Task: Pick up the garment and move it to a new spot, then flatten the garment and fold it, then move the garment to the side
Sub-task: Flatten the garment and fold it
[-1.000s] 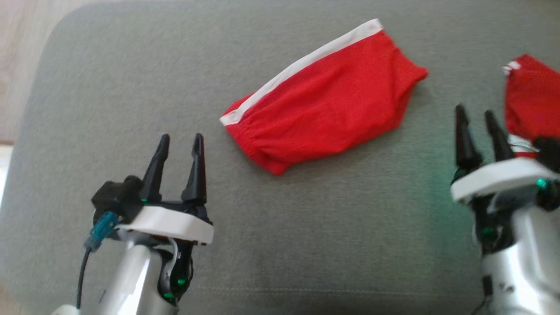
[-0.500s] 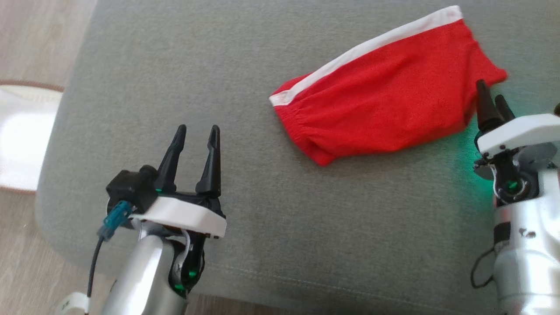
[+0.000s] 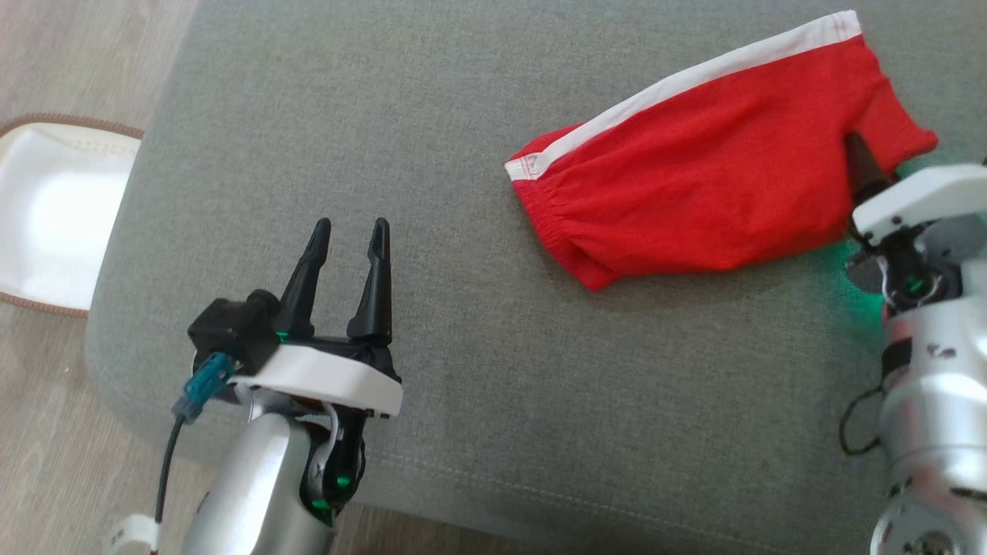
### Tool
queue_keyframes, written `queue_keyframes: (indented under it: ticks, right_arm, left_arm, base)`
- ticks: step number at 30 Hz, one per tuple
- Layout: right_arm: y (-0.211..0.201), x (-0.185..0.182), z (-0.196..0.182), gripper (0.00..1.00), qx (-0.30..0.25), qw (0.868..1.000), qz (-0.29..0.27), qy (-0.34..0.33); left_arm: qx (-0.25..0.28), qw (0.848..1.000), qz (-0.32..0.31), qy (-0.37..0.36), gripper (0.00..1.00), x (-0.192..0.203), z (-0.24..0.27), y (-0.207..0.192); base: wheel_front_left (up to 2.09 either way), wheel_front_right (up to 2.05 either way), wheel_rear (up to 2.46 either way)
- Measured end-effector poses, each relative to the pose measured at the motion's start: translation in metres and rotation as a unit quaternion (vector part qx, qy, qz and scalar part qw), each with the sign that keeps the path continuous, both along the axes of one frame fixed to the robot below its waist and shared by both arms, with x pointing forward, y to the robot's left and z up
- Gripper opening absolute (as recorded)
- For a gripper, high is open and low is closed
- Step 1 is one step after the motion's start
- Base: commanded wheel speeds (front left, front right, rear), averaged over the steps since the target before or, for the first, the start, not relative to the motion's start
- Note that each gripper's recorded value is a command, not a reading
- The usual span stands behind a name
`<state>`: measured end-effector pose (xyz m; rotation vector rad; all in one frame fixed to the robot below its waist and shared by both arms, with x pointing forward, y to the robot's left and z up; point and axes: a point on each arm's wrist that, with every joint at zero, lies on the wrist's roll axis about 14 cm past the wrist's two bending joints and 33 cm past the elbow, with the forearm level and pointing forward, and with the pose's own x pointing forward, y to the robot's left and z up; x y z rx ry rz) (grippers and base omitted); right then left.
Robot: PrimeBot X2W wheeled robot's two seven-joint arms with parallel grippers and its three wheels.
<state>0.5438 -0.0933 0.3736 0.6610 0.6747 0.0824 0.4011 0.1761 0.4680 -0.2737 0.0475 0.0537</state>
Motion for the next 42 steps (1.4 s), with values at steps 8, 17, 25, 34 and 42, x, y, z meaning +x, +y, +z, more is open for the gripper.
queue_keyframes:
  ticks: [8,17,25,34,42]
  right_arm:
    - [0.011,0.025,-0.001,1.0,-0.001,1.0,0.007,0.01]
    - [0.018,0.031,0.002,0.0,-0.008,1.0,0.012,0.011]
    - [-0.008,0.018,0.021,0.0,0.027,0.997,-0.062,-0.032]
    - [-0.093,-0.05,0.013,0.0,0.008,0.982,-0.182,-0.051]
    - [-0.1,-0.064,0.027,0.0,0.003,0.98,-0.184,-0.08]
  left_arm:
    - [0.0,1.0,0.002,0.006,1.0,0.006,-0.005,0.003]
    - [0.004,1.0,0.004,0.002,1.0,0.009,-0.002,0.004]
    - [-0.002,1.0,-0.01,-0.02,1.0,0.01,0.014,-0.006]
    - [-0.014,0.999,-0.041,-0.031,1.0,0.0,0.021,-0.031]
    - [-0.019,0.997,-0.065,-0.039,1.0,-0.002,0.026,-0.046]
  base:
    - [0.0,0.0,0.0]
    - [0.0,0.0,0.0]
    - [0.0,0.0,0.0]
    - [0.0,0.0,0.0]
    - [0.0,0.0,0.0]
